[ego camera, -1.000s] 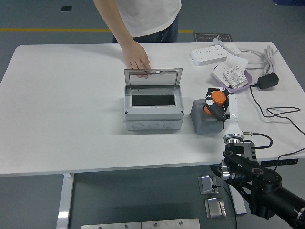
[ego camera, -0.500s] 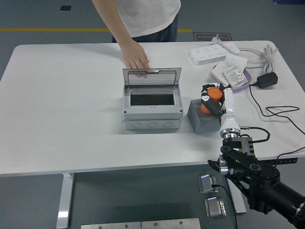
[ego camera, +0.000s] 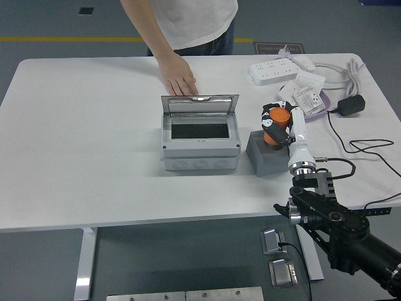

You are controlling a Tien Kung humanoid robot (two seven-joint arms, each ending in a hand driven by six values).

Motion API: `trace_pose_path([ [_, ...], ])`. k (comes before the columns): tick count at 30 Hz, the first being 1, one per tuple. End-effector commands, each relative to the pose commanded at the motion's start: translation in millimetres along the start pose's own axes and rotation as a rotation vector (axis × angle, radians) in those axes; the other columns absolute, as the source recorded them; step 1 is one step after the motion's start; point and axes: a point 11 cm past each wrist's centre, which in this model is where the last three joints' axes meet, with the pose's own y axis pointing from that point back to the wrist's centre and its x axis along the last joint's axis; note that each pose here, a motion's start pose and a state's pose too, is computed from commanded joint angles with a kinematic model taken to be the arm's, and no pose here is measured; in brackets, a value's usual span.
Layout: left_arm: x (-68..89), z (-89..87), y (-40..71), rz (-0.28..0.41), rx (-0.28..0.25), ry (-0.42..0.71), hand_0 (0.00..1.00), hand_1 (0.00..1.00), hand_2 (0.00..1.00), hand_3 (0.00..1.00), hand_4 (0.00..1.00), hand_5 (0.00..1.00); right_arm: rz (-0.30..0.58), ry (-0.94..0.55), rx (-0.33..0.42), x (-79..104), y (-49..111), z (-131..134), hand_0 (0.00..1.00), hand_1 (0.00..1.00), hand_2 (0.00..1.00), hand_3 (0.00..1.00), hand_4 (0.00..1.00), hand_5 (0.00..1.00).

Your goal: Fetch the battery,place it into the box,close the lid of the box

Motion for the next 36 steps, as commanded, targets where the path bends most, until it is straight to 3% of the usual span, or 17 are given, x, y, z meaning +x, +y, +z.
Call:
trace_pose_path([
  [8,-0.3,-0.7,-0.1,0.000,0.001,-0.001,0.621,0.718,0.668,0.624,0.694,0.532,-0.008,0.013,0.018,-0.3,-3.5,-8,0.467,0.442,0.421,0.359,0.143,0.043],
  [17,-0.2,-2.7,-0.2,-0.001,0.008,0.000,0.620,0.718,0.668,0.623,0.694,0.533,-0.081,0.128,0.039,-7.7,-9.9,-29,0.459,0.438,0.420,0.353,0.143,0.045],
  [18,-0.2,-3.0,-0.2,-0.001,0.009,0.000,0.620,0.718,0.668,0.623,0.694,0.534,-0.087,0.144,0.039,-8.3,-10.3,-31,0.343,0.357,0.356,0.329,0.132,0.049],
  [23,-0.4,-3.2,-0.2,-0.003,0.010,0.001,0.620,0.718,0.668,0.623,0.694,0.534,-0.101,0.249,0.024,-7.8,-13.6,-37,0.343,0.357,0.356,0.329,0.132,0.049],
  [24,-0.5,-3.2,-0.2,-0.003,0.010,0.001,0.620,0.717,0.667,0.623,0.694,0.532,-0.100,0.270,0.021,-7.0,-14.5,-38,0.245,0.269,0.287,0.270,0.122,0.067],
  [29,-0.6,-4.4,-0.2,-0.004,0.014,0.000,0.620,0.717,0.667,0.623,0.694,0.532,-0.117,0.382,0.006,-7.3,-18.3,-45,0.245,0.269,0.287,0.270,0.122,0.067],
  [30,-0.4,-4.7,-0.3,-0.004,0.015,0.000,0.620,0.717,0.666,0.623,0.693,0.530,-0.133,0.411,0.002,-9.6,-18.7,-46,0.184,0.224,0.241,0.242,0.125,0.062],
  [36,0.5,-6.6,-0.3,-0.004,0.019,0.003,0.620,0.717,0.666,0.623,0.694,0.530,-0.224,0.566,-0.030,-26.2,-17.3,-49,0.153,0.211,0.226,0.232,0.123,0.062],
])
